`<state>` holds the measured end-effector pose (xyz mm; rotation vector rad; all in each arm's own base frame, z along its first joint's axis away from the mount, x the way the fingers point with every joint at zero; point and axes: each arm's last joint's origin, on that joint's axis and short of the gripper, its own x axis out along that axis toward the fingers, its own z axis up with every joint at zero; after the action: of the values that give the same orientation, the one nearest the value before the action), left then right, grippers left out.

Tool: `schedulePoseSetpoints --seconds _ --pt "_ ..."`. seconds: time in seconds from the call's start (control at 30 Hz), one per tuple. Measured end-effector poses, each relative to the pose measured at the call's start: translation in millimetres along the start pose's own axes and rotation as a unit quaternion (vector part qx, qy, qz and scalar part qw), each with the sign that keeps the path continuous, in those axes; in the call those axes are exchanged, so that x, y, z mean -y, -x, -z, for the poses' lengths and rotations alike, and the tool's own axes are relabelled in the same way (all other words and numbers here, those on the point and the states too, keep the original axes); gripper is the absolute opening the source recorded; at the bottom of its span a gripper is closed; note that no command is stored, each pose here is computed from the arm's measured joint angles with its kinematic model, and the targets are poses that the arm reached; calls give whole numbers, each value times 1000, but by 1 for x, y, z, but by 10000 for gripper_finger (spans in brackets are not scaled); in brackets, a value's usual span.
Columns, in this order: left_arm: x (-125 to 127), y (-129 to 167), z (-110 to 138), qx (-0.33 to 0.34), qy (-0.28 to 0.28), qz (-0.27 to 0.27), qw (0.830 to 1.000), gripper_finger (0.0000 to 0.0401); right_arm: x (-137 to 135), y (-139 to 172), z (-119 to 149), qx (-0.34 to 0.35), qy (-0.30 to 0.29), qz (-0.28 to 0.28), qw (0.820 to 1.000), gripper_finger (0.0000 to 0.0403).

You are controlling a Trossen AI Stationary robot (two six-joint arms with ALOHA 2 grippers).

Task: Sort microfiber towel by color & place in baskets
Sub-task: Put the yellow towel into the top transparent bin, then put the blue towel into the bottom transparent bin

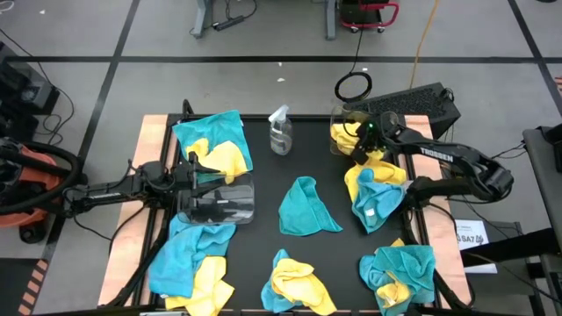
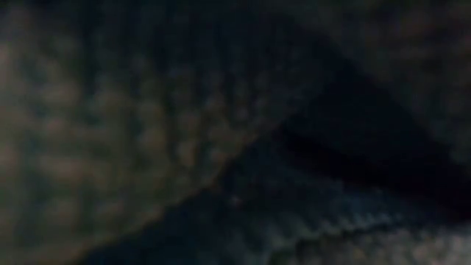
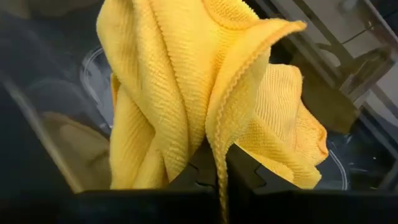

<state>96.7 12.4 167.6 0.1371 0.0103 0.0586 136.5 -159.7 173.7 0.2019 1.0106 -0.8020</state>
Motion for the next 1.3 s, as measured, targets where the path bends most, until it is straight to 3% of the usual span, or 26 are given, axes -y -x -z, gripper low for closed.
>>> schedulePoseSetpoints --seconds 0.37,0.67,1.0,1.3 --pt "0 0 0 0 0 0 1000 221 -3 -19 3 -34 -9 -8 999 56" --pt "0 0 0 0 0 0 1000 221 -2 -15 3 -29 -10 -2 1000 103" --pt "0 0 0 0 0 0 1000 221 4 15 -15 -21 -13 -3 1000 156" --pt "0 0 0 0 0 0 1000 221 12 52 -36 34 -34 3 999 213"
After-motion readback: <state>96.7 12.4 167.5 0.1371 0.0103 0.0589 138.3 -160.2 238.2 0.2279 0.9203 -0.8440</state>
